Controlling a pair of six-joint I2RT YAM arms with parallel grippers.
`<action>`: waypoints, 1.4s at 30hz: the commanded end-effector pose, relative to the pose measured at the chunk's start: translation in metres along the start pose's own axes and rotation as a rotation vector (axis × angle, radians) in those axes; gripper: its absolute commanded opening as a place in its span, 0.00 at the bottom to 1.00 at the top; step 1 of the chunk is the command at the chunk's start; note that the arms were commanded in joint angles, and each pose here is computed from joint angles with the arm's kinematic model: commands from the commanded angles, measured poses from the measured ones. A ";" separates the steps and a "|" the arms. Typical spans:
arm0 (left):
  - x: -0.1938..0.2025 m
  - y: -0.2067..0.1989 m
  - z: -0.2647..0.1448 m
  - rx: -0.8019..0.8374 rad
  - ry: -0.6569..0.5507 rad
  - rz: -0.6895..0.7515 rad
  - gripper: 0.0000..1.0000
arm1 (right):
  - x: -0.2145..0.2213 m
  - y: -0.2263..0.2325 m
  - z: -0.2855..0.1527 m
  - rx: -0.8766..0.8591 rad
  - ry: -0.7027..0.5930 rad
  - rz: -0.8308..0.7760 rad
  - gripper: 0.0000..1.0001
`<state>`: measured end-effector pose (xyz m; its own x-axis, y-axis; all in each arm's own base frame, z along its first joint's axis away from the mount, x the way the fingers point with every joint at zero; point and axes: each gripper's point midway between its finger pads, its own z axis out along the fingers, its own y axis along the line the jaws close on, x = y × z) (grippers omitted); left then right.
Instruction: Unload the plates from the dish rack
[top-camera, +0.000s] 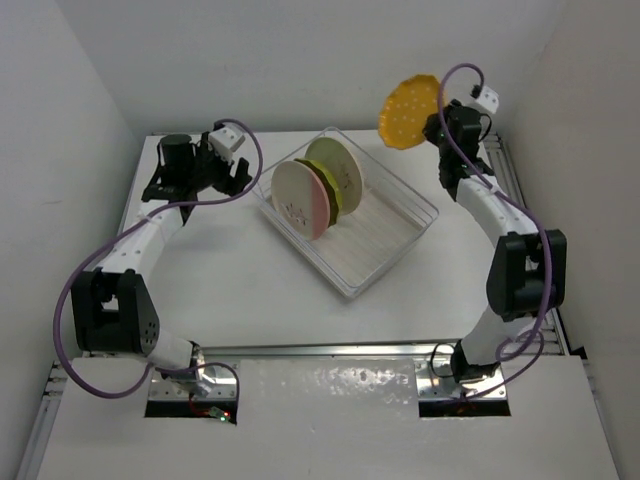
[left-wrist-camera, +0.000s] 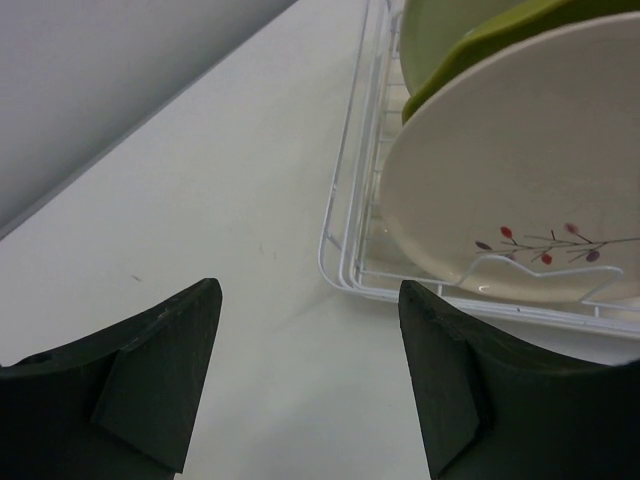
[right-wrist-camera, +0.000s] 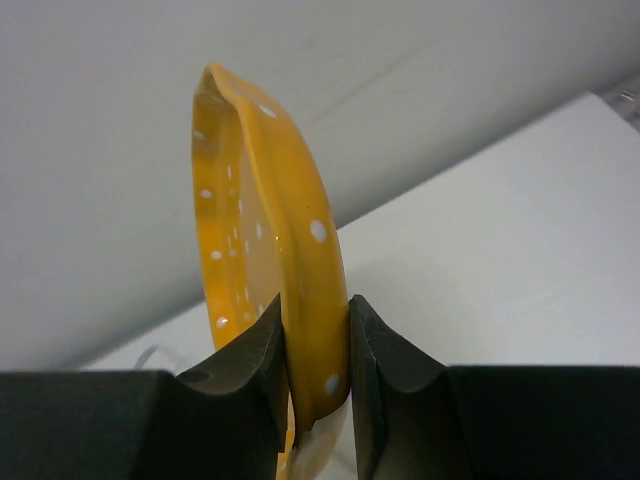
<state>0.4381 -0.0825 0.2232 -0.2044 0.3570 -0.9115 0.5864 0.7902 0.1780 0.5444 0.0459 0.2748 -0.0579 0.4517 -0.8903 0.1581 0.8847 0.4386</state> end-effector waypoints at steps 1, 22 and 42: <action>-0.014 -0.006 -0.012 -0.004 -0.046 0.000 0.70 | -0.078 0.001 0.013 -0.035 -0.307 0.381 0.00; 0.019 -0.027 -0.038 -0.009 0.038 -0.028 0.69 | -0.028 -0.100 0.010 0.093 -0.665 0.641 0.00; 0.016 -0.016 -0.048 -0.076 0.057 0.010 0.69 | -0.038 -0.165 -0.064 0.290 -0.610 0.547 0.00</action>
<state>0.3872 -0.0679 0.2010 -0.3100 0.3694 -0.8760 0.5420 0.8257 0.1563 0.4852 -0.0765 0.1518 0.3777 0.6383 -0.6708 0.4489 0.5074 0.7356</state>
